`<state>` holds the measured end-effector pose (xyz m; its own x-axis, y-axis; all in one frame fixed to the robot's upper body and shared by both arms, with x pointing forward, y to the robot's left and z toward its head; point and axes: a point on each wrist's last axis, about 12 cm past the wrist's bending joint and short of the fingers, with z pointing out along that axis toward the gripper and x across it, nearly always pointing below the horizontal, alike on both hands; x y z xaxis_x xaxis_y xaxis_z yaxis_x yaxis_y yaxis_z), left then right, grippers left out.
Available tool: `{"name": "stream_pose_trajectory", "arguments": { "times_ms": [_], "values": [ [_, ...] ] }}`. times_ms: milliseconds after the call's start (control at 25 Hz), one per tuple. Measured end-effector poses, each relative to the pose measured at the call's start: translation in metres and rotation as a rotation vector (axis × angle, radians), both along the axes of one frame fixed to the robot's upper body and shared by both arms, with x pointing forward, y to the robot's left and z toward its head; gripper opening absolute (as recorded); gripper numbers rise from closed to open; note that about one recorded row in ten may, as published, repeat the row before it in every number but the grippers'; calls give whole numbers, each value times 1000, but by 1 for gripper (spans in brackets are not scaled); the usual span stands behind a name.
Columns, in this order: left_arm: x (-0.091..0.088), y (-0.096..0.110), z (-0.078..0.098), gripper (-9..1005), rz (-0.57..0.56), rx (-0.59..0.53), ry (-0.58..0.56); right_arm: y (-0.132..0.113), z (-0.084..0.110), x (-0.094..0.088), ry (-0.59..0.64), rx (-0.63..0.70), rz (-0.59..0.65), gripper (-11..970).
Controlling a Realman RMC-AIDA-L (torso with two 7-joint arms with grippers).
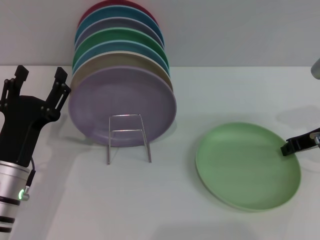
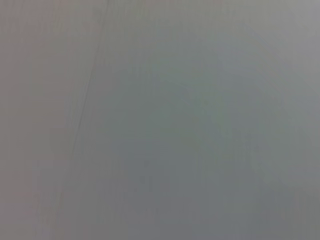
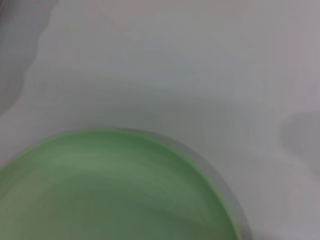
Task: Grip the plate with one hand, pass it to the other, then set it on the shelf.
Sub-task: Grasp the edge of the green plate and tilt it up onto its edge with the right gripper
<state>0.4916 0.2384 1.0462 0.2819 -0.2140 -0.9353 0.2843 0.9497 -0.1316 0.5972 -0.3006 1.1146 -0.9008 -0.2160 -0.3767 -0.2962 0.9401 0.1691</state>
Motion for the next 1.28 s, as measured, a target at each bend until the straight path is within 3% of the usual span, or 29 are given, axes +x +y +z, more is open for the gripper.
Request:
{"name": "stream_pose_trajectory", "arguments": {
  "times_ms": [80,600,920,1280],
  "values": [
    [0,0,0,818,1,0,-1,0,0,0,-2,0,-1,50],
    [-1,2,0,815,4,1,-7,3,11,0,-110,-17,25,36],
    [-1,2,0,814,7,0,-8,-4,39,-2,-290,-24,17,30],
    [1,1,2,812,3,-2,-13,6,67,-4,-532,-155,87,22]
  ]
}}
